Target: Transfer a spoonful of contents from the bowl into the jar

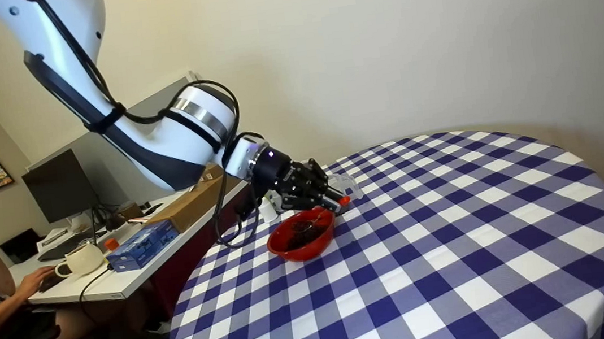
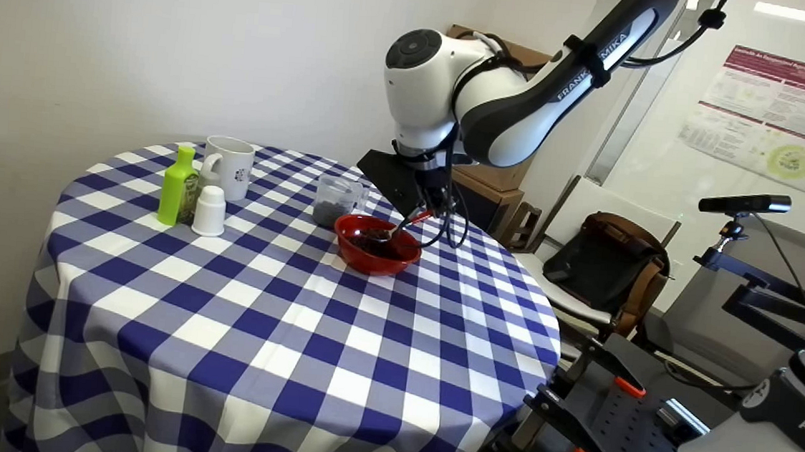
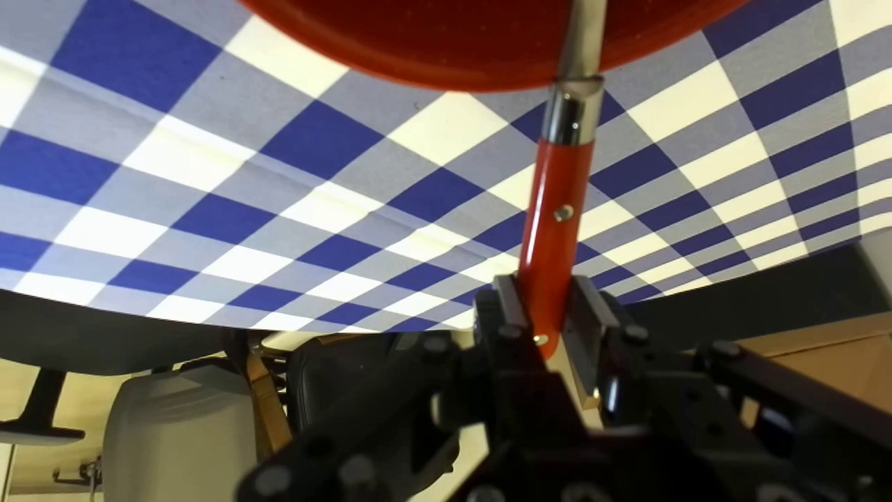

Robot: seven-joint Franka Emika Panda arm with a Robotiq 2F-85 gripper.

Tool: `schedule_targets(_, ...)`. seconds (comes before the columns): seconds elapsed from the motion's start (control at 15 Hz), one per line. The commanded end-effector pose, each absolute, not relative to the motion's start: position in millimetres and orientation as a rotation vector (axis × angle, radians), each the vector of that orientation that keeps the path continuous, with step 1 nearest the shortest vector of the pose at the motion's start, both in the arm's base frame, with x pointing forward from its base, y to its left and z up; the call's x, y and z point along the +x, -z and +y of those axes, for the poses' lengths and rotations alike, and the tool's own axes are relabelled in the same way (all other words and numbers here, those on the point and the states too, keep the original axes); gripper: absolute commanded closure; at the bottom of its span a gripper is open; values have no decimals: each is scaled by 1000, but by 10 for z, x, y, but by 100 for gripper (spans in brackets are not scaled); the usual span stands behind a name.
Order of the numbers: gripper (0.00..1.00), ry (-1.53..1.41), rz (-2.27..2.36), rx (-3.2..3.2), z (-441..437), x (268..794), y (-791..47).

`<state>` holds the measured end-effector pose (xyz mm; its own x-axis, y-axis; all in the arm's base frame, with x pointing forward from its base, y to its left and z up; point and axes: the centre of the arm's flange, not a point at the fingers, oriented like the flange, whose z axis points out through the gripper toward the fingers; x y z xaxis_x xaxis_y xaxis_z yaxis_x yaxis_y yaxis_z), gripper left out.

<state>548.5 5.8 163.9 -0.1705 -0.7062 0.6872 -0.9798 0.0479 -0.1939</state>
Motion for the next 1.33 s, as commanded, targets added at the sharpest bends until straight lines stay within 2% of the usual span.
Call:
schedule_targets(0.0,95,-869,-1933,1710,65,5532,-1753)
schedule_targets(1.27,95,-878,-1967,1726,42,6183,-2308)
